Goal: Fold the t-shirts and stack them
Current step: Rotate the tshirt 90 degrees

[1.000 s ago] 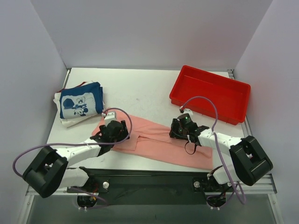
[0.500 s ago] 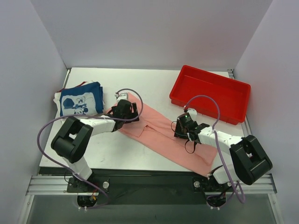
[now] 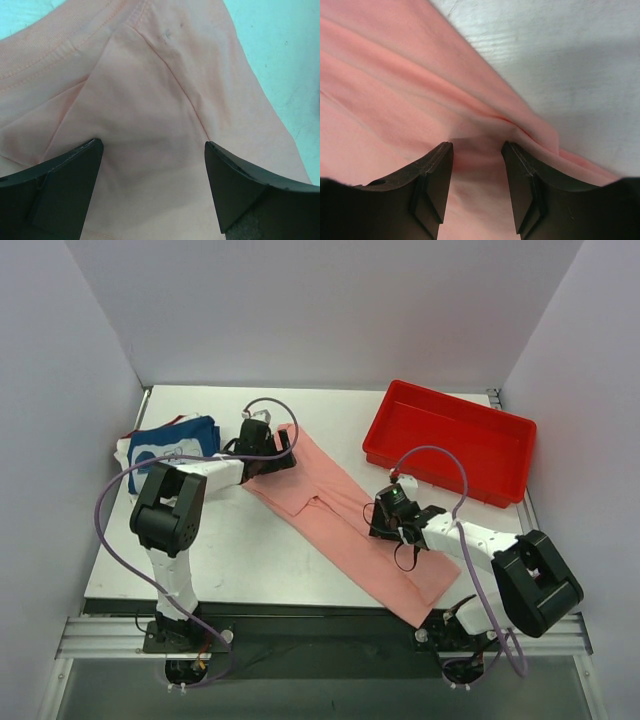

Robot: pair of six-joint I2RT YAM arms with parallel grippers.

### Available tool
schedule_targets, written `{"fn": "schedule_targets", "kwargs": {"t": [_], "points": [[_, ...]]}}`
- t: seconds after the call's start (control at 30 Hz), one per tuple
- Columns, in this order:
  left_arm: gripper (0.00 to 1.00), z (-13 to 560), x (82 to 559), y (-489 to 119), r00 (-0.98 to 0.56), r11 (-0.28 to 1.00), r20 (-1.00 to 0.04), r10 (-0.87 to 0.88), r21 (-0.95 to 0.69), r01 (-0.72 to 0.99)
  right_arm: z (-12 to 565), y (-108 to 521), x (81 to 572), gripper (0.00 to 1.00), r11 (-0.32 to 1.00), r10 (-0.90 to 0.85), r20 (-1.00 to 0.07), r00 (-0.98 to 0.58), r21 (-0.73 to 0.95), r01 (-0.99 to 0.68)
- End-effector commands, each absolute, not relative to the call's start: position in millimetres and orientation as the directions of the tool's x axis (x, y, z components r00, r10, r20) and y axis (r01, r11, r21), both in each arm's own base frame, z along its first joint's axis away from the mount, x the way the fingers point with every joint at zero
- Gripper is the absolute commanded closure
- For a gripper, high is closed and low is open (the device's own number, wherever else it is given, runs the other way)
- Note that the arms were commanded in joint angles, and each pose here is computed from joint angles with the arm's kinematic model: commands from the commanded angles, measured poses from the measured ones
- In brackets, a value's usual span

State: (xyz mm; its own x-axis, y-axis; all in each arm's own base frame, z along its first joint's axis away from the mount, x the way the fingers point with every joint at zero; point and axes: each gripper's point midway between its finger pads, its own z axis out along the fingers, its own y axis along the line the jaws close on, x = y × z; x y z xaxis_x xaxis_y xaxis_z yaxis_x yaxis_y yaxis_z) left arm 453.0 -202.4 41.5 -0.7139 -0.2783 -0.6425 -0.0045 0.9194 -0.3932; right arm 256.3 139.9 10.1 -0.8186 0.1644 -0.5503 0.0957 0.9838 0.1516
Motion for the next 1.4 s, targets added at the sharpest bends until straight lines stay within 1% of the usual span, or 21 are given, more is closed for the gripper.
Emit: {"fn": "schedule_targets", "kwargs": {"t": [0.0,0.13,0.2,0.27,0.3,0.37,0.47,0.5,0.57,0.63,0.73,0.8,1.0,1.13,1.17,1.23,1.37], "points": [[0.06,37.3,463.7,-200.3,-0.747,0.927,-0.624,-0.228,-0.373,0.029,-2.7,146.3,221.1,0.54,0.988,0.124,-0.462,-0.878,0.138,0.067],[0.06,50.9,475.6,-204.6,-0.736,0.927,-0.641,-0.217,-0.371,0.049,8.0,158.3,213.8,0.54,0.992,0.083,-0.486,-0.87,0.127,0.024],[0.06,67.9,479.0,-208.2,-0.717,0.922,-0.66,-0.224,-0.383,0.065,19.7,157.3,212.0,0.54,0.995,0.058,-0.522,-0.851,0.095,0.009],[0.06,88.8,478.1,-210.3,-0.693,0.916,-0.684,-0.228,-0.392,0.085,35.7,158.4,214.7,0.54,0.995,0.059,-0.562,-0.825,0.099,0.003],[0.06,95.1,475.7,-210.2,-0.687,0.917,-0.691,-0.226,-0.389,0.09,39.0,155.0,211.5,0.54,0.997,0.045,-0.57,-0.821,0.081,-0.002],[0.06,114.4,468.3,-212.3,-0.662,0.918,-0.715,-0.226,-0.384,0.102,48.0,154.6,209.3,0.53,0.995,0.054,-0.589,-0.806,0.099,-0.006],[0.06,119.4,444.6,-218.0,-0.659,0.917,-0.72,-0.218,-0.383,0.115,47.6,148.5,200.4,0.53,0.994,0.062,-0.59,-0.805,0.105,-0.001],[0.06,105.6,430.8,-216.7,-0.682,0.916,-0.697,-0.221,-0.388,0.099,44.4,147.1,197.2,0.53,0.994,0.068,-0.584,-0.809,0.108,0.006],[0.06,106.2,416.6,-224.6,-0.679,0.906,-0.698,-0.226,-0.406,0.116,35.4,143.8,189.5,0.52,0.994,0.068,-0.563,-0.823,0.106,0.009],[0.06,90.0,401.0,-226.7,-0.7,0.899,-0.673,-0.239,-0.426,0.102,29.1,144.6,183.6,0.52,0.993,0.077,-0.543,-0.836,0.117,0.015],[0.06,73.1,382.7,-234.3,-0.733,0.884,-0.636,-0.239,-0.455,0.106,16.6,145.1,175.3,0.52,0.99,0.093,-0.519,-0.85,0.14,0.023],[0.06,62.5,379.2,-238.7,-0.752,0.87,-0.611,-0.248,-0.481,0.104,9.8,147.8,169.5,0.52,0.987,0.096,-0.505,-0.858,0.161,0.016],[0.06,32.6,387.1,-231.1,-0.8,0.851,-0.538,-0.266,-0.521,0.067,1.4,163.9,161.0,0.52,0.975,0.108,-0.478,-0.872,0.223,-0.002],[0.05,30.6,401.7,-228.4,-0.803,0.84,-0.53,-0.274,-0.538,0.068,-1.2,182.7,159.8,0.52,0.968,0.099,-0.465,-0.88,0.251,-0.024],[0.06,22.4,402.4,-225.8,-0.815,0.845,-0.513,-0.27,-0.533,0.055,-5.8,184.5,158.7,0.52,0.971,0.089,-0.454,-0.886,0.239,-0.025],[0.06,24.8,413.9,-222.4,-0.812,0.843,-0.516,-0.273,-0.535,0.057,-2.4,197.7,161.7,0.52,0.967,0.081,-0.462,-0.883,0.252,-0.043],[0.06,19.5,428.5,-214.2,-0.812,0.839,-0.509,-0.285,-0.543,0.046,-8.2,211.4,165.0,0.52,0.972,0.053,-0.451,-0.891,0.227,-0.058]]}}
